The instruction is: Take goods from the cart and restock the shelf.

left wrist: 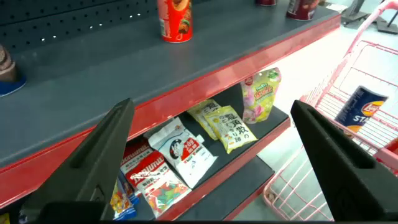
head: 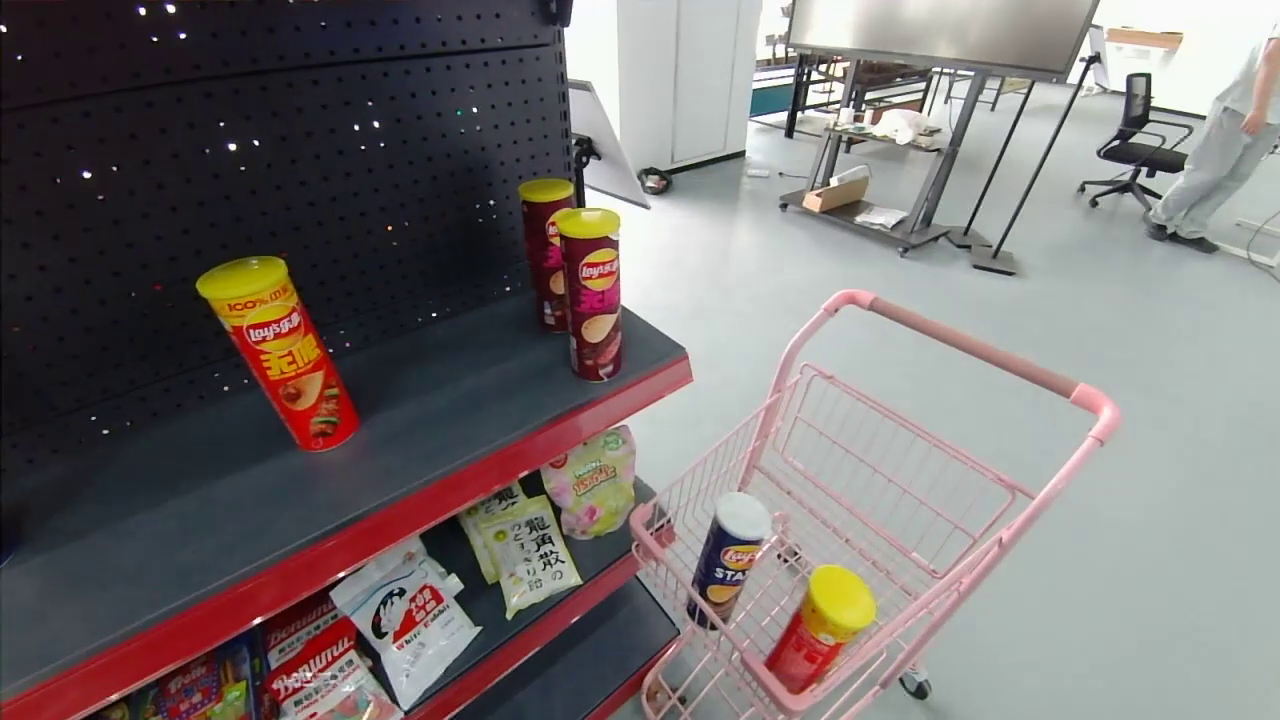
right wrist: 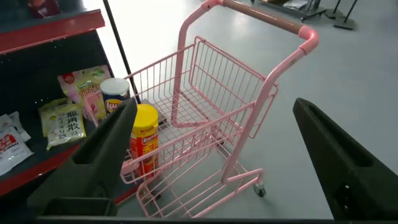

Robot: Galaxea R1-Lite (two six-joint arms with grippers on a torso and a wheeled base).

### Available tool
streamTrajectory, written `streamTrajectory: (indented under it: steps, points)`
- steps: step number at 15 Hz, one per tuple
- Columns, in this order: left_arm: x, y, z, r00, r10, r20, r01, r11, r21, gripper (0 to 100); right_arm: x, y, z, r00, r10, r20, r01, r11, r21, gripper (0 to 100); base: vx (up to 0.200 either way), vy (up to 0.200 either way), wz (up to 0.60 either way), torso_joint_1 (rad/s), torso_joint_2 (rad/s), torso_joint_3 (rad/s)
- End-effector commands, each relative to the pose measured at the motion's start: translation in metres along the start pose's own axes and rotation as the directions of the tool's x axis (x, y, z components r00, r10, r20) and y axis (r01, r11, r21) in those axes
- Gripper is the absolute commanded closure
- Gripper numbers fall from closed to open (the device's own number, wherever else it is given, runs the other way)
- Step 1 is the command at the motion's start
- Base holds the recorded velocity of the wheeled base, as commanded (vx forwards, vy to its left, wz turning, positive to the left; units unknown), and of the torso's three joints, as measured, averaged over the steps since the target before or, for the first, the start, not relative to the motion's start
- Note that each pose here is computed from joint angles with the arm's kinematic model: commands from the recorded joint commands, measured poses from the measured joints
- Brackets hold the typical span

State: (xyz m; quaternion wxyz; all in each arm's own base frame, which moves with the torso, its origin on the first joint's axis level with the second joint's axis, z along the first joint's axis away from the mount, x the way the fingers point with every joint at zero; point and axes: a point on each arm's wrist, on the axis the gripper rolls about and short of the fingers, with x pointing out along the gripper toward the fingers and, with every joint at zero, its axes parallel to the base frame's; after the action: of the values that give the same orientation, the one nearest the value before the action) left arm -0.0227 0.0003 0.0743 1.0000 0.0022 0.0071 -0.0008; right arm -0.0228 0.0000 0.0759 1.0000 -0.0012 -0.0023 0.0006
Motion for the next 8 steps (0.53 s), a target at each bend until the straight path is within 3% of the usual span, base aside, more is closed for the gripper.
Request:
streamTrajectory:
  steps: [1,8]
  points:
    - [0.0,0.0,0.0,1.0,0.001,0.0,-0.001,1.0,0.0,0,0.0,0.0,0.0,1.0,0.0,0.0,0.0,1.0,-0.001,0,0.0,0.0,0.0,0.0,0.0,0.0]
    - [0.0,0.0,0.0,1.0,0.003,0.0,-0.003,1.0,-0.001,0,0.0,0.0,0.0,1.0,0.002,0.0,-0.002,1.0,-0.002,0,0.0,0.0,0.0,-0.126,0.3,0.163]
